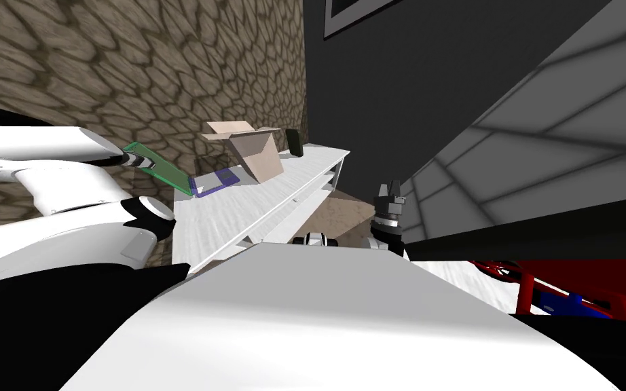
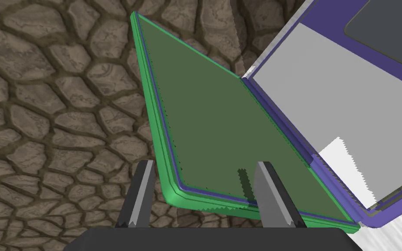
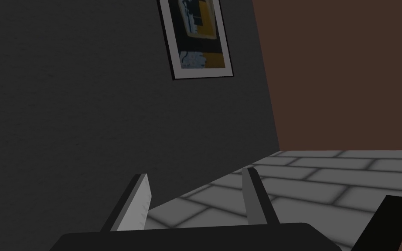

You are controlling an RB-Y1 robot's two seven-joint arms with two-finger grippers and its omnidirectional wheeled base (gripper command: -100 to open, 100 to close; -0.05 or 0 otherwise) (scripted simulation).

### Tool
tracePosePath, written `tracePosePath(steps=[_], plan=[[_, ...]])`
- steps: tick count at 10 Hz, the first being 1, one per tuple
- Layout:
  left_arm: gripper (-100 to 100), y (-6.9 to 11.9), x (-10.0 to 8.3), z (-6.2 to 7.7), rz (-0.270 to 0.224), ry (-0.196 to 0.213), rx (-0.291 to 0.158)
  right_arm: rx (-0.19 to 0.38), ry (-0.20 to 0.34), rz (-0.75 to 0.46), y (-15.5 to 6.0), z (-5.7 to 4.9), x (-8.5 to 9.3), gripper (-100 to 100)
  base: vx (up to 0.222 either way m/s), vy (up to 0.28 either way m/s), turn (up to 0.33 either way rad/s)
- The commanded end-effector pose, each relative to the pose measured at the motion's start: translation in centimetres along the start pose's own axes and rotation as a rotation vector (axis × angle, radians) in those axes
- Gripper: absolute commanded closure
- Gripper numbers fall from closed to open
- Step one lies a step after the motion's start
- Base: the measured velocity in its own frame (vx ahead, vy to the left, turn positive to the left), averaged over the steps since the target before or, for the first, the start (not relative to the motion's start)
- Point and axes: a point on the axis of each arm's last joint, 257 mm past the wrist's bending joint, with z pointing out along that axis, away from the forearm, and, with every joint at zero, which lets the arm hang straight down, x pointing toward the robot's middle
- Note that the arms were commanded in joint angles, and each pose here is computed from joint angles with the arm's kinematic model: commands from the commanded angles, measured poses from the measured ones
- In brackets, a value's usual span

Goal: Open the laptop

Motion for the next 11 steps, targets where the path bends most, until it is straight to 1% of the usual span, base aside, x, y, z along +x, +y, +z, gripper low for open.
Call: tracePosePath(steps=[1,8,9,11], plan=[[100,1.6,1.1,-0.1,0.124,-0.015,0.01,0.0,0.0,0.0,0.0,0.0,0.0,0,0.1,-0.052,0.116],[100,5.6,4.1,-0.9,0.401,-0.032,0.039,0.0,0.0,0.0,0.0,0.0,0.0,0,0.103,-0.049,0.076],[100,4.5,3.8,-0.9,0.372,-0.03,0.045,0.0,0.0,0.0,0.0,0.0,0.0,0,0.034,-0.032,0.006],[100,5.2,2.2,-0.2,0.448,-0.076,0.065,0.0,0.0,0.0,0.0,0.0,0.0,0,0.02,-0.021,-0.108]])
